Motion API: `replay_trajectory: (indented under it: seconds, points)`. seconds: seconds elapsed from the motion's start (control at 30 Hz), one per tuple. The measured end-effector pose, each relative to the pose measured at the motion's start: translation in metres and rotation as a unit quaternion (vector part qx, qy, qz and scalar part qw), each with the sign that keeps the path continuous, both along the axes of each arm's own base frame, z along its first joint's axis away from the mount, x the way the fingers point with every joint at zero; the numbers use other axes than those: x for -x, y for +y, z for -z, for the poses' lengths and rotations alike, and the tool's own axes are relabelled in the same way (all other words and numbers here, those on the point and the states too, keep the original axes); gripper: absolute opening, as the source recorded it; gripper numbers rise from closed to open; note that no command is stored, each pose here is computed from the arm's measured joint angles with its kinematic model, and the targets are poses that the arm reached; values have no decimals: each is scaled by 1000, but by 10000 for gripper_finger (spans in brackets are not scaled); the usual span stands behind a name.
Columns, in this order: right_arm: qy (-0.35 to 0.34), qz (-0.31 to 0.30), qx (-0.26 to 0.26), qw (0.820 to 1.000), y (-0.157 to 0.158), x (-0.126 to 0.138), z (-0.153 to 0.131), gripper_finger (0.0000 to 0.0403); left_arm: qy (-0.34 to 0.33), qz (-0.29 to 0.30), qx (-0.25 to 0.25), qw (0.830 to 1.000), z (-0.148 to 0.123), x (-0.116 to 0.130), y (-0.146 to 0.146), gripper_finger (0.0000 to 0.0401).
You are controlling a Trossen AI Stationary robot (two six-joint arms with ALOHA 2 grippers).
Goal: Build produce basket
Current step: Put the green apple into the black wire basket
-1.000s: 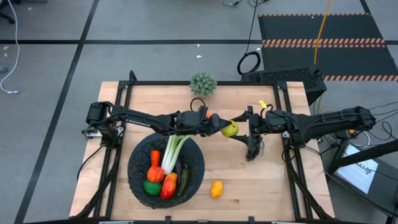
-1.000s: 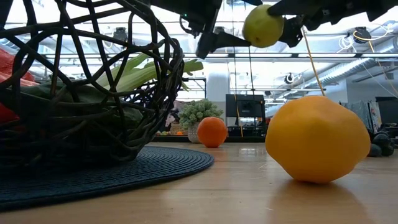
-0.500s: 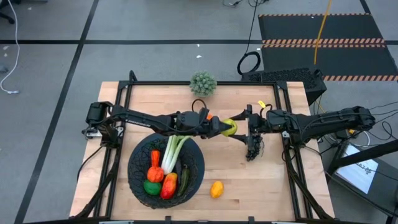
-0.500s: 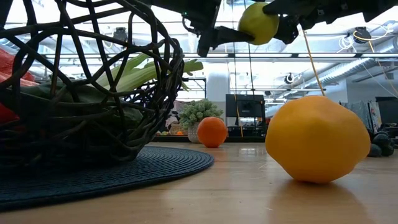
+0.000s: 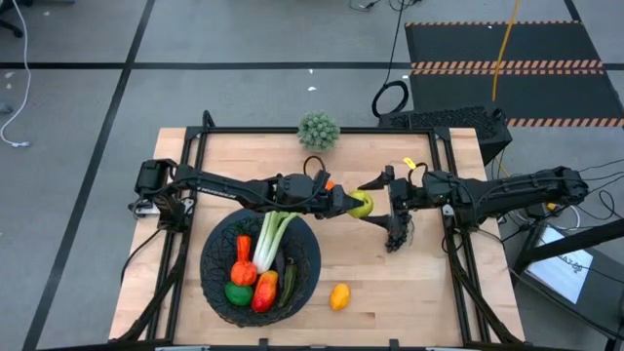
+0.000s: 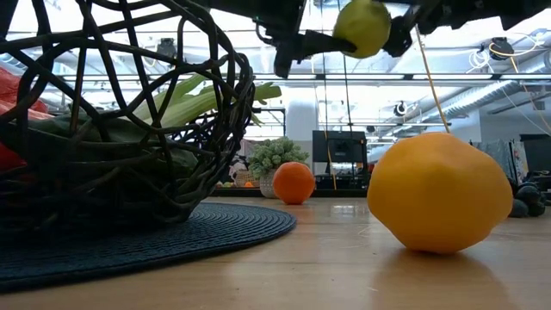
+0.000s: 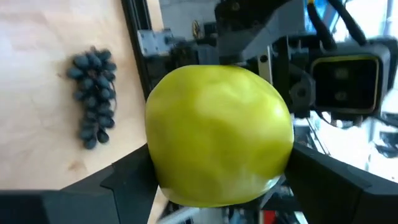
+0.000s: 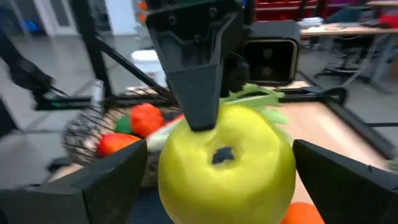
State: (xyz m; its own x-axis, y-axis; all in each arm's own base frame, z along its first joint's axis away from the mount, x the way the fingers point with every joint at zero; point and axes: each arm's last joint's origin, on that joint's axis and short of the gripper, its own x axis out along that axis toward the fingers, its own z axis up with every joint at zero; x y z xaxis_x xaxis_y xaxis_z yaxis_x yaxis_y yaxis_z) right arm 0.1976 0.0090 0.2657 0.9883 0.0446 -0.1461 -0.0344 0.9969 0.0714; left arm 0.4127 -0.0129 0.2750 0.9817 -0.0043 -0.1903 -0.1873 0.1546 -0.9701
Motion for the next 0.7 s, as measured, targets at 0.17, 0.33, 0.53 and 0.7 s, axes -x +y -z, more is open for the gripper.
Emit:
replay_trajectory:
  seconds: [0.17, 0.33, 0.53, 0.7]
  points:
    - [-13, 0, -34, 999, 0, 6, -6, 393, -35, 33, 7, 999, -7, -1, 3, 304]
    - [-59, 2, -54, 997, -1, 20, -20, 398, -64, 77, 12, 995, -13, -1, 3, 291]
    - [-144, -2, -82, 986, -2, 43, -43, 397, -87, 119, 18, 989, -19, 0, -2, 297]
    - [-180, 8, -84, 980, -3, 59, -52, 396, -114, 126, -6, 985, -40, 10, -5, 292]
